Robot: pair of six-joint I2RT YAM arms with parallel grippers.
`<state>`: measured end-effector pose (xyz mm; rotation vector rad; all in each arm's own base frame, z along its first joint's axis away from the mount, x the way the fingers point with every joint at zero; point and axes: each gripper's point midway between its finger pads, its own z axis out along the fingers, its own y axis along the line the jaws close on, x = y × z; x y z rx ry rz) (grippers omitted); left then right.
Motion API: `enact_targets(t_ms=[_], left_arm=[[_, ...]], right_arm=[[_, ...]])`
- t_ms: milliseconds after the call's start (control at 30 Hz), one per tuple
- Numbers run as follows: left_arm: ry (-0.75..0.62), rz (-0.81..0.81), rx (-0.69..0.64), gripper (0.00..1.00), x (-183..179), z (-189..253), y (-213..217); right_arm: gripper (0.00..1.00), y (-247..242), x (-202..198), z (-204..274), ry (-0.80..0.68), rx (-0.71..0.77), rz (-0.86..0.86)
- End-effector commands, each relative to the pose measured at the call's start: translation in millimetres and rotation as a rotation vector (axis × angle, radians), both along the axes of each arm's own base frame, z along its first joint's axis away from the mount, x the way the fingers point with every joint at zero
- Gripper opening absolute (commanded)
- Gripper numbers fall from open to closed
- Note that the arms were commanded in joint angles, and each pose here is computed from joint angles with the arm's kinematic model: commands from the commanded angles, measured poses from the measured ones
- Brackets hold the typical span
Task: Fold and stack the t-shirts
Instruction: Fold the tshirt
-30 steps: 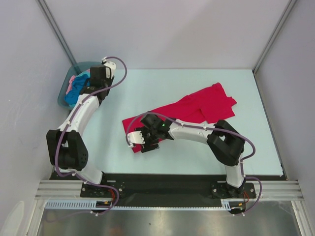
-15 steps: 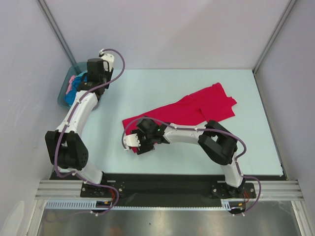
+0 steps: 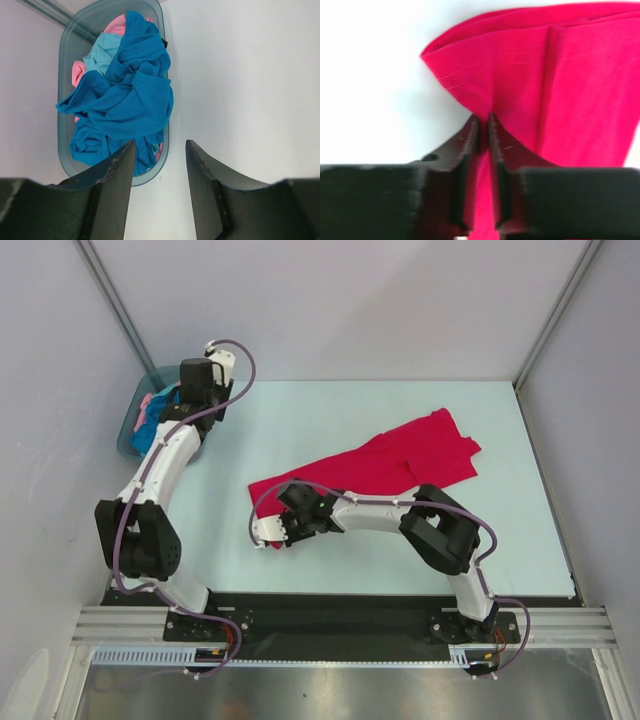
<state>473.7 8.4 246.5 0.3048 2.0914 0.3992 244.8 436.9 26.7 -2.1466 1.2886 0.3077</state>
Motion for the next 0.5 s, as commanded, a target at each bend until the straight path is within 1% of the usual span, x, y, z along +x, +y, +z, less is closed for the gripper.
enact_targets(t_ms=[0, 33, 67, 100, 133, 167, 200, 233, 300, 467], left_arm=[[-0.060, -0.009, -0.040, 0.51, 13, 22, -4], [-0.057, -0.013, -0.045, 0.51, 15, 22, -5], [-0.053, -0.014, -0.046, 0.51, 16, 20, -6], [-0.051, -0.020, -0.048, 0.51, 18, 20, -7], [-0.057, -0.018, -0.049, 0.51, 19, 24, -7], [-0.049, -0.018, -0.047, 0.51, 22, 21, -7], [-0.043, -0.020, -0.046, 0.51, 23, 20, -7], [-0.052, -0.020, -0.045, 0.51, 25, 25, -7], [-0.051, -0.025, -0.045, 0.51, 28, 27, -8], [-0.057, -0.048, -0.035, 0.51, 35, 34, -11]], right_arm=[[0.06, -11, -15, 18, 0.056, -0.019, 0.029], [0.01, -20, -21, 17, 0.094, -0.053, 0.025], [0.00, -21, -21, 22, 0.112, -0.055, 0.016], [0.00, -24, -24, 23, 0.157, -0.062, 0.019], [0.00, -38, -32, 19, 0.218, -0.116, 0.010], [0.00, -41, -35, 21, 0.254, -0.127, -0.005], [0.00, -42, -33, 26, 0.284, -0.127, -0.016], [0.00, -53, -37, 24, 0.323, -0.169, -0.034], [0.00, -63, -38, 25, 0.384, -0.196, -0.066], [0.00, -107, -48, 22, 0.534, -0.312, -0.143]])
